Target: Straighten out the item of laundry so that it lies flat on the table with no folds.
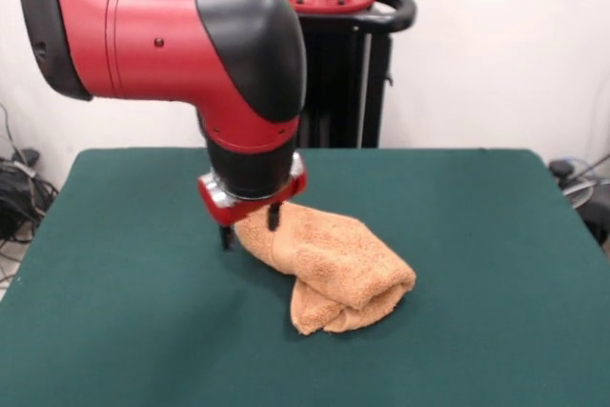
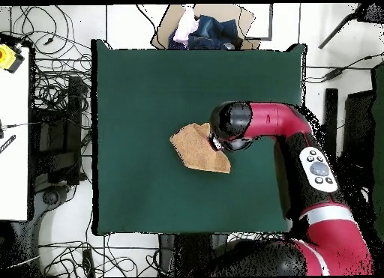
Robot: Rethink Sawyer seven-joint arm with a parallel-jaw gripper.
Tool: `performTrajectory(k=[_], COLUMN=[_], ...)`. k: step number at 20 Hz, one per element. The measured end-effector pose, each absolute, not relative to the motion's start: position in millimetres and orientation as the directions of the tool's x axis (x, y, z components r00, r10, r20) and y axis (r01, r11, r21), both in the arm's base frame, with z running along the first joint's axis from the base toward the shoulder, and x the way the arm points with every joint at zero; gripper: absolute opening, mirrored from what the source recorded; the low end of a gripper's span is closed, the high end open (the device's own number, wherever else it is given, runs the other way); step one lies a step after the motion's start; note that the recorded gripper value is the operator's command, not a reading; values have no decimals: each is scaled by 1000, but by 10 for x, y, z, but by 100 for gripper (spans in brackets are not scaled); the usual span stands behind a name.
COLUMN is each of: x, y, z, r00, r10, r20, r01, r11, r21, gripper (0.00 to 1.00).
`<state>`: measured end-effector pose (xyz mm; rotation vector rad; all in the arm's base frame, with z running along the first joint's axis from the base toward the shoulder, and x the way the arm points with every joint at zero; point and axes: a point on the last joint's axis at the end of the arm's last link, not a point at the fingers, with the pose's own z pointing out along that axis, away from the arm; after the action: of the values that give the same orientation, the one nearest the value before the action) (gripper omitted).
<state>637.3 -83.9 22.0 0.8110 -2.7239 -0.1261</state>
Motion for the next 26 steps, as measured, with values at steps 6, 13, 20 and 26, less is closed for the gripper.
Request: performTrajectory(k=[6,13,20,26], x=[6605,6765,6713,6705], y=[-512,-303,-267,-206], z=[390,536,517,509], r00=[-842,-873,-870,-864], r10=[-510,-472,-476,-485], r20=[176,124,132,136], r01=[-459,-410,-409,-417], r11=[849,847,843,841], r21=[262,338,348,345], gripper=[100,100,100,100])
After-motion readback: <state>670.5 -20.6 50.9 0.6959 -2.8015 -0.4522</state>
